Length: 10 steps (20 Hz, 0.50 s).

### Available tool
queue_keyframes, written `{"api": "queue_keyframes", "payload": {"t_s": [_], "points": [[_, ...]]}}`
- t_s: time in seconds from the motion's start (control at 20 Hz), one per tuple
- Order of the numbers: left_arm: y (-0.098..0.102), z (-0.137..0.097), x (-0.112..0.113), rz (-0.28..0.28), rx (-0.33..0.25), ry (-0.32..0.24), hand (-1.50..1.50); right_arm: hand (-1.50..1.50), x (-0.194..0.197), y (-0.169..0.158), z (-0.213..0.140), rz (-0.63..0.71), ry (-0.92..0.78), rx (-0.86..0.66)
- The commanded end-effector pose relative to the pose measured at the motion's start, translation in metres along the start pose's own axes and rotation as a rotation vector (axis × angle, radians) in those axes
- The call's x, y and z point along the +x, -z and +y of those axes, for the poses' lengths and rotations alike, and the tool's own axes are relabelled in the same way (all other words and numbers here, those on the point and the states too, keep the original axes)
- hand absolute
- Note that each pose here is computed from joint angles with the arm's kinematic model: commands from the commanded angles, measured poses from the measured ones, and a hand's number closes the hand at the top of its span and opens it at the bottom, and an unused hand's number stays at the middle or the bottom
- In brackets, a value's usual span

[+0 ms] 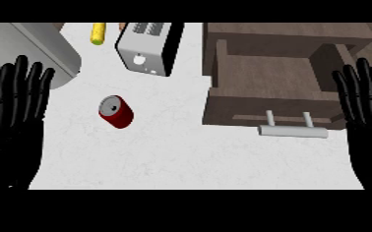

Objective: Pick up the can, place it into the drawer and close the drawer

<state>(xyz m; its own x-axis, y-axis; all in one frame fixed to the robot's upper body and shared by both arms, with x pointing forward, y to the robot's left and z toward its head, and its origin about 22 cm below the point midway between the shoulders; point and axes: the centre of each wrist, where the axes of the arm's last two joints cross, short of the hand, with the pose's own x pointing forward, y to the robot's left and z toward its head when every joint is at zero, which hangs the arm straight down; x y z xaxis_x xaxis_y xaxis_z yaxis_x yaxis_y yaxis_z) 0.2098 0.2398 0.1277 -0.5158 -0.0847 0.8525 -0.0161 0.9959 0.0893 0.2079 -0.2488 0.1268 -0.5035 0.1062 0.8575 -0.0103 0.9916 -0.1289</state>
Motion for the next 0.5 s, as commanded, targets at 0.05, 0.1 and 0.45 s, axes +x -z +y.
{"api": "queue_keyframes", "payload": {"t_s": [0.05, 0.1, 0.45], "points": [[0.001, 0.034, -0.008, -0.014, -0.073, -0.070, -1.50, -1.50, -0.006, -0.002, 0.006, -0.010, 0.014, -0.002], [-0.008, 0.038, -0.008, -0.016, -0.149, -0.115, -1.50, -1.50, 0.003, 0.000, 0.009, -0.007, 0.024, -0.004], [-0.010, 0.089, -0.030, 0.389, -0.169, -0.119, -1.50, -1.50, -0.018, -0.015, -0.001, 0.299, 0.036, -0.164]]}}
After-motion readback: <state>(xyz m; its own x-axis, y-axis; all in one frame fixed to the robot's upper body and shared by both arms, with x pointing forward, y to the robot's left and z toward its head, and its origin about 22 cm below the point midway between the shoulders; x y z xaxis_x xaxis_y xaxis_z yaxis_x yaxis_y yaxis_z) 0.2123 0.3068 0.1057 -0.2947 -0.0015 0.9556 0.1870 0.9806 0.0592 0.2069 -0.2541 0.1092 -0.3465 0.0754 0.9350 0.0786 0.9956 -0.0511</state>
